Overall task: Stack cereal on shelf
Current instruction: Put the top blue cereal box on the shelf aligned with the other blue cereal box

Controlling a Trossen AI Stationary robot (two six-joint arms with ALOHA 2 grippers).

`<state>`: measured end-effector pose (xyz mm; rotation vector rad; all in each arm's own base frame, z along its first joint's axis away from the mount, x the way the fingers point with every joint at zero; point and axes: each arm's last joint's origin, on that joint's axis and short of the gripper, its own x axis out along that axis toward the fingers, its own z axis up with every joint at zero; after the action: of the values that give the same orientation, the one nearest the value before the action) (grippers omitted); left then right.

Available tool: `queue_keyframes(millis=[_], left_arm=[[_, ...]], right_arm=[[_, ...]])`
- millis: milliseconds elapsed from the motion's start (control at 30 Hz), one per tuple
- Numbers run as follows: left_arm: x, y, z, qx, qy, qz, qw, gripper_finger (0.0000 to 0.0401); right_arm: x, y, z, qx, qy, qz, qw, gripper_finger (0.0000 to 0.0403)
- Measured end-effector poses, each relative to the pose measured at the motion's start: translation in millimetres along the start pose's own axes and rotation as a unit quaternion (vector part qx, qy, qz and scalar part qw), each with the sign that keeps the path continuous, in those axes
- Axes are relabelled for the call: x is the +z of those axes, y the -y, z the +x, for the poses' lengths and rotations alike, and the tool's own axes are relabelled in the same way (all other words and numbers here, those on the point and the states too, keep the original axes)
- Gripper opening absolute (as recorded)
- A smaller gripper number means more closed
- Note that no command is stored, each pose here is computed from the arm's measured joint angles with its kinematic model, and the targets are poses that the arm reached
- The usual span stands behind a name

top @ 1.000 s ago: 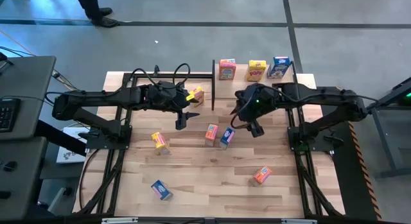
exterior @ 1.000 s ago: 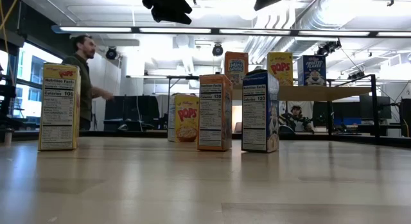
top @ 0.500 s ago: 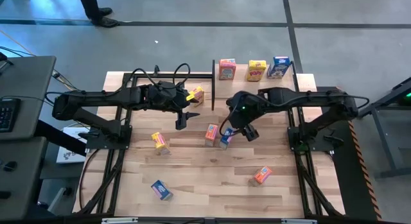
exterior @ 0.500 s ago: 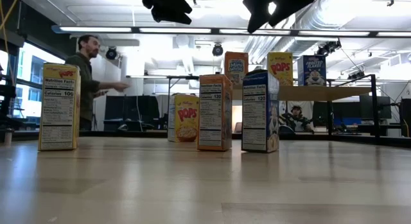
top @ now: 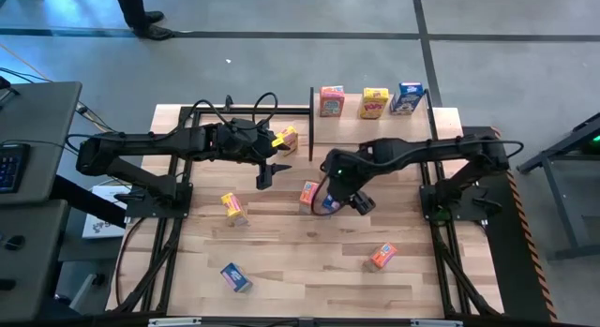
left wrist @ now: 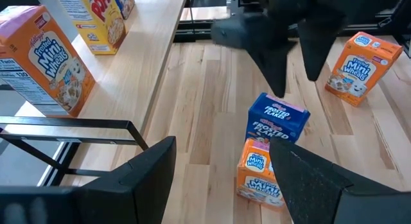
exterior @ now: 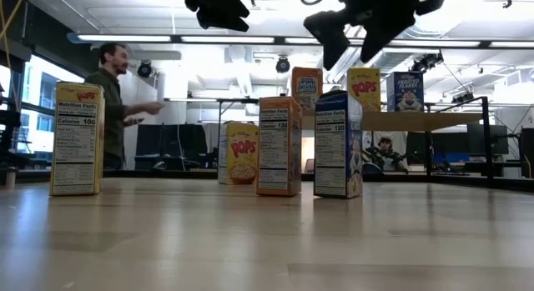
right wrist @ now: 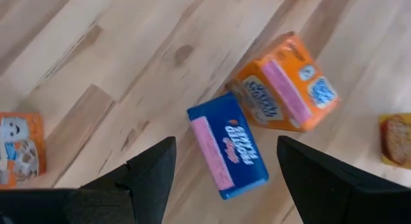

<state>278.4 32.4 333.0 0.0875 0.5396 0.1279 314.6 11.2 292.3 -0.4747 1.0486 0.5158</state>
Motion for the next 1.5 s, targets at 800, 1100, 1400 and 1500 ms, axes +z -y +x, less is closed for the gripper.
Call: queue_keyframes(millis=[800, 1100, 1400, 1500], left_arm=[[0, 0, 0, 0.000, 0.000, 0.000, 1.000, 0.0241], [0, 0, 0, 0.000, 0.000, 0.000, 1.000, 0.0241], [0, 0, 0, 0.000, 0.000, 0.000, 1.000, 0.0241], [0, 0, 0, 0.000, -0.001, 0.000, 1.000, 0.0241]], right_arm=[[0, 3, 48, -0.018, -0.108, -0.035, 0.993, 0.0264], [1, 4, 52, -0.016, -0.111, -0.033, 0.993, 0.0264], [-1, 4, 56, -0.015, -0.121, -0.032, 0.992, 0.0262], [0, 4, 56, -0.015, -0.121, -0.029, 0.992, 0.0249]])
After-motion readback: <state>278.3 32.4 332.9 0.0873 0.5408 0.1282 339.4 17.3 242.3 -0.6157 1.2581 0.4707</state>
